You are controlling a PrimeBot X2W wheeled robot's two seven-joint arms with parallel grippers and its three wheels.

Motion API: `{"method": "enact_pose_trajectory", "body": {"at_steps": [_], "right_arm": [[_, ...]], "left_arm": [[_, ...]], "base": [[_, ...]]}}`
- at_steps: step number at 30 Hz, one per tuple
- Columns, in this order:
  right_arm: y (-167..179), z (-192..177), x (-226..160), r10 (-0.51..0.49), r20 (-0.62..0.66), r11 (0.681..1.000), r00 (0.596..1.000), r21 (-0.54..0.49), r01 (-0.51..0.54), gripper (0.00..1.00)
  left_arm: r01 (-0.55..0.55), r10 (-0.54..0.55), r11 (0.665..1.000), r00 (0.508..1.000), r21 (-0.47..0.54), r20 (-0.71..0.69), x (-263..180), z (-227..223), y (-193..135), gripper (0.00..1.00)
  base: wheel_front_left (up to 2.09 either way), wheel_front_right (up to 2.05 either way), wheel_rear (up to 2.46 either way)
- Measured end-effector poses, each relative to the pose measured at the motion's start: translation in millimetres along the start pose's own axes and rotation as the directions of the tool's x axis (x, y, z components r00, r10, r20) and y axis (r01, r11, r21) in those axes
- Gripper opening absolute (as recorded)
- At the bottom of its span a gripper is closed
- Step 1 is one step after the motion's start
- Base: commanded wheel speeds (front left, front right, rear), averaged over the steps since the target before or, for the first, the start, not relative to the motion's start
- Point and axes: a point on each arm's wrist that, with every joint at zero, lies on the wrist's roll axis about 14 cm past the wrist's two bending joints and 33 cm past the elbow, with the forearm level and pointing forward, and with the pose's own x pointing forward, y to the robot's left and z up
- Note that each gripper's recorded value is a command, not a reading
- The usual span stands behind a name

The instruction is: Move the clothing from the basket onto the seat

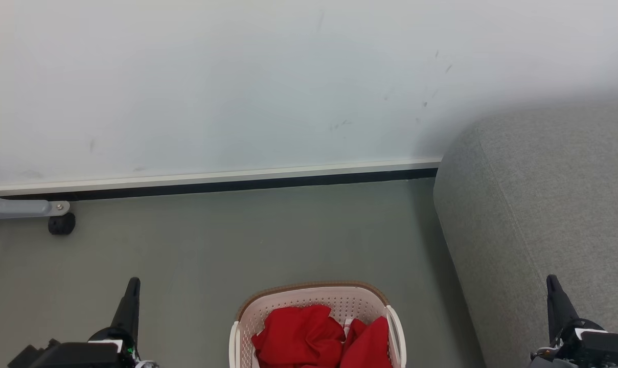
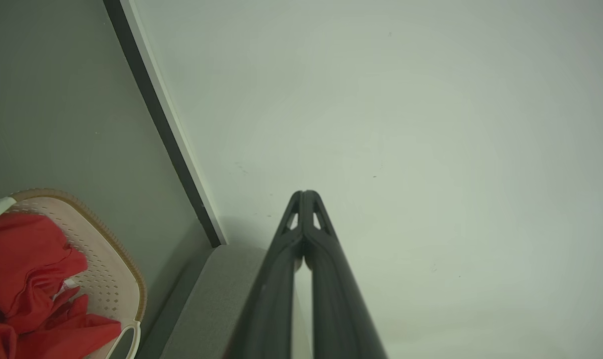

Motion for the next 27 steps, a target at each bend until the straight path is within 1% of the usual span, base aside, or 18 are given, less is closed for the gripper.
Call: {"method": "enact_pose_trajectory", "body": {"at_steps": [10, 11, 15, 17, 27], "right_arm": [[0, 0, 0, 0.000, 0.000, 1.000, 1.000, 0.000, 0.000, 0.00], [-3, 0, -1, -0.009, -0.001, 1.000, 1.000, 0.001, 0.009, 1.00], [-29, -5, -11, -0.086, -0.003, 0.996, 0.996, 0.018, 0.086, 1.00], [-38, -7, -16, -0.112, -0.004, 0.993, 0.994, 0.022, 0.112, 1.00], [-32, -11, -14, -0.096, -0.001, 0.995, 0.995, 0.000, 0.096, 1.00]], "left_arm": [[0.000, 0.000, 1.000, 1.000, 0.000, 0.000, 0, 0, 0, 0.00], [-0.009, 0.009, 1.000, 1.000, -0.002, -0.001, -1, -1, 3, 1.00], [-0.088, 0.088, 0.996, 0.996, -0.018, -0.003, -12, -4, 30, 1.00], [-0.110, 0.110, 0.994, 0.994, -0.019, -0.004, -17, -5, 38, 1.00], [-0.097, 0.097, 0.995, 0.995, 0.017, -0.006, -15, -12, 32, 1.00]], "base": [[0.00, 0.00, 0.00], [0.00, 0.00, 0.00], [0.00, 0.00, 0.00], [0.00, 0.00, 0.00], [0.00, 0.00, 0.00]]}}
